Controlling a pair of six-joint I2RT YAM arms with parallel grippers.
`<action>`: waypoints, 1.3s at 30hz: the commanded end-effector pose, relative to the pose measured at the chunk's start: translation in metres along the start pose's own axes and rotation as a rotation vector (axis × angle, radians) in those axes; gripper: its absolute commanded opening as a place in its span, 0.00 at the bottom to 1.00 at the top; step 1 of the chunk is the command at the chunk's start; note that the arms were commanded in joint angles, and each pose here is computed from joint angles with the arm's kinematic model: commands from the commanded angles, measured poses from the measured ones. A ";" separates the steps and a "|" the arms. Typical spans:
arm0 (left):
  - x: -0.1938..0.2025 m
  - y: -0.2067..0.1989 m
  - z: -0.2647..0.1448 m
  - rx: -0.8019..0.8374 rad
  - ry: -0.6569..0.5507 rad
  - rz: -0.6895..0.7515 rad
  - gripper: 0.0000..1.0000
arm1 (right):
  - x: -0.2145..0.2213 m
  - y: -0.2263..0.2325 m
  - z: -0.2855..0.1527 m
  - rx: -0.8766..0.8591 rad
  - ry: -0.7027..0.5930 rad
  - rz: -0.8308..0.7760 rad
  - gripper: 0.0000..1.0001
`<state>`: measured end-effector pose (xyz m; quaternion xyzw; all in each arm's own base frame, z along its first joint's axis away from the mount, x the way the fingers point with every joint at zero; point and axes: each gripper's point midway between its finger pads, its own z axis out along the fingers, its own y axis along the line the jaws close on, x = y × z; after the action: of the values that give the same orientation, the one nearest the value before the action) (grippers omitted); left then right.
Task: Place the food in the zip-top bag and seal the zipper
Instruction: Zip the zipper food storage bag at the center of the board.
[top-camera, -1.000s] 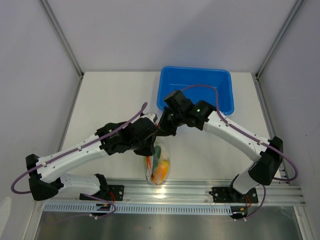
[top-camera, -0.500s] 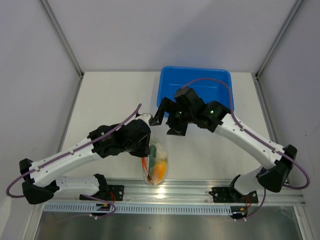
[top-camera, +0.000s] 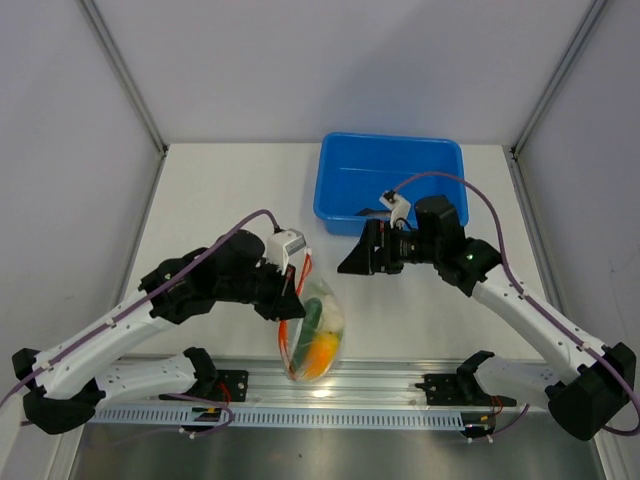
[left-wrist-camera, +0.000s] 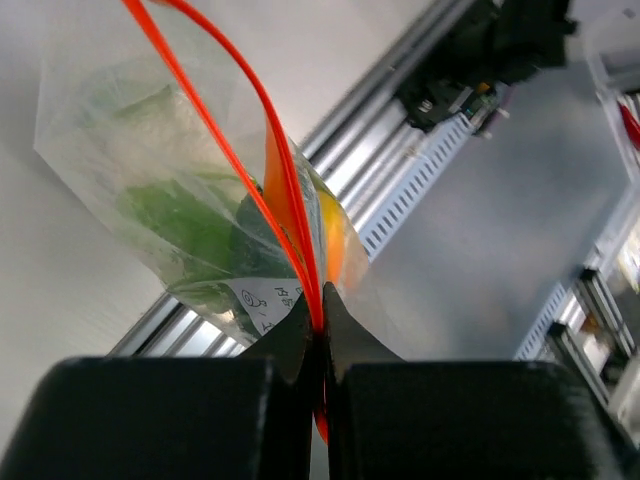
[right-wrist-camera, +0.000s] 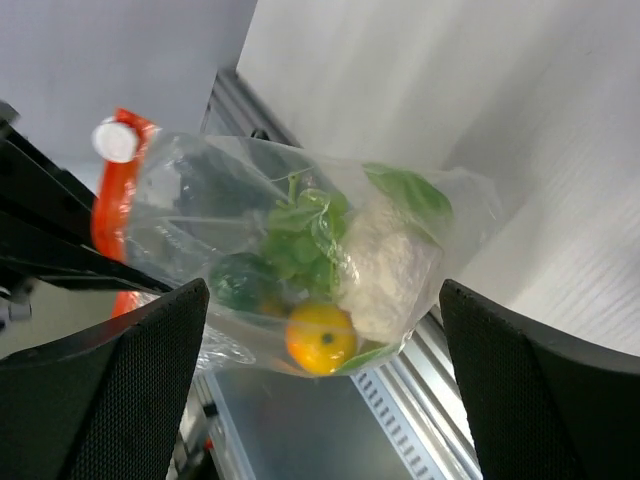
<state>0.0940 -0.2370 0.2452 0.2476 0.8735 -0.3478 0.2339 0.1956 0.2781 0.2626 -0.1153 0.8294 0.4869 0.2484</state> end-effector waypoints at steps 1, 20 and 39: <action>-0.004 -0.049 -0.016 0.295 -0.012 0.153 0.00 | 0.013 0.032 -0.007 -0.224 0.048 -0.230 0.99; 0.018 -0.110 -0.066 0.716 0.066 0.243 0.00 | 0.020 0.096 -0.037 -0.663 0.052 -0.515 0.92; 0.002 -0.135 -0.088 0.828 0.040 0.258 0.01 | 0.048 0.148 -0.047 -0.933 0.136 -0.524 0.86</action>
<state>-0.0044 -0.2573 0.3321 0.4155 0.6774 -0.5965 0.1124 0.0888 0.3143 0.3551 -0.4248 0.5189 0.7069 0.2247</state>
